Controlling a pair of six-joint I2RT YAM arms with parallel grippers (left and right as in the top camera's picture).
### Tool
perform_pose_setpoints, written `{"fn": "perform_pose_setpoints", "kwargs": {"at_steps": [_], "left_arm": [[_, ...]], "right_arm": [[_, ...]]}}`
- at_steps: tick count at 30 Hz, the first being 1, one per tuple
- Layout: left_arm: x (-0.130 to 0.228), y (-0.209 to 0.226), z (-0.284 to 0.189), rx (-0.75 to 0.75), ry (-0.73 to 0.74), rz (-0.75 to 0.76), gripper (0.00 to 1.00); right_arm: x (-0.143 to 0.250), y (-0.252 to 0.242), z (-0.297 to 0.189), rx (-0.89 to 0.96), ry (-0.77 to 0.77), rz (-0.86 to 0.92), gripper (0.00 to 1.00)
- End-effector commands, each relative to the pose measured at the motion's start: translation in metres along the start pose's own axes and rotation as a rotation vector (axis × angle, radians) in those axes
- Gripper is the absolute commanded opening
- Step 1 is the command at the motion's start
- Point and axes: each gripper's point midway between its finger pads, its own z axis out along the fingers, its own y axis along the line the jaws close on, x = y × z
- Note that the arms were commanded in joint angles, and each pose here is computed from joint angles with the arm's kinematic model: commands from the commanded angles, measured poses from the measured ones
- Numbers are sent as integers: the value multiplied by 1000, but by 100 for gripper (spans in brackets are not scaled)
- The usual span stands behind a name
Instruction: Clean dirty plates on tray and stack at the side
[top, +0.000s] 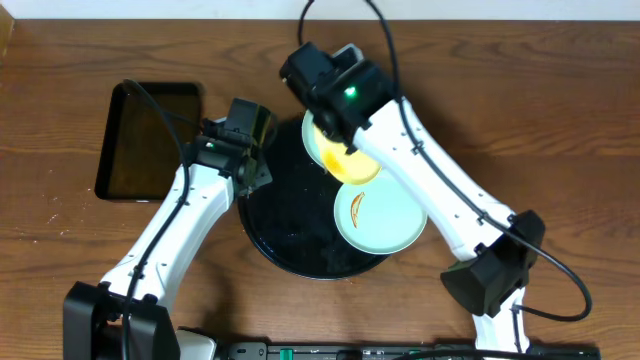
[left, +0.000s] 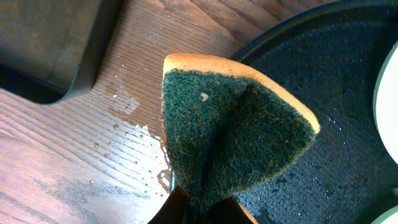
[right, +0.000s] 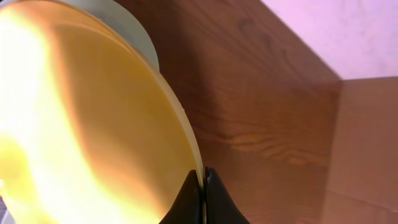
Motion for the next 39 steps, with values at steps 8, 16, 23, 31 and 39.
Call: {"fn": "perform_pose_setpoints", "kwargs": {"at_steps": [8, 16, 23, 31, 39], "left_arm": [[-11, 21, 3, -28, -2, -88, 8], [-19, 39, 6, -51, 0, -146, 8], [-29, 68, 11, -63, 16, -218, 7], [-22, 38, 10, 95, 83, -174, 8], [-21, 31, 9, 139, 93, -153, 8]], "right_arm": [[-16, -15, -61, 246, -193, -23, 1], [-18, -19, -73, 315, -231, -40, 1], [-19, -17, -74, 308, -241, -20, 1], [-23, -6, -83, 288, -276, -8, 1], [-20, 15, -77, 169, -250, 2, 1]]}}
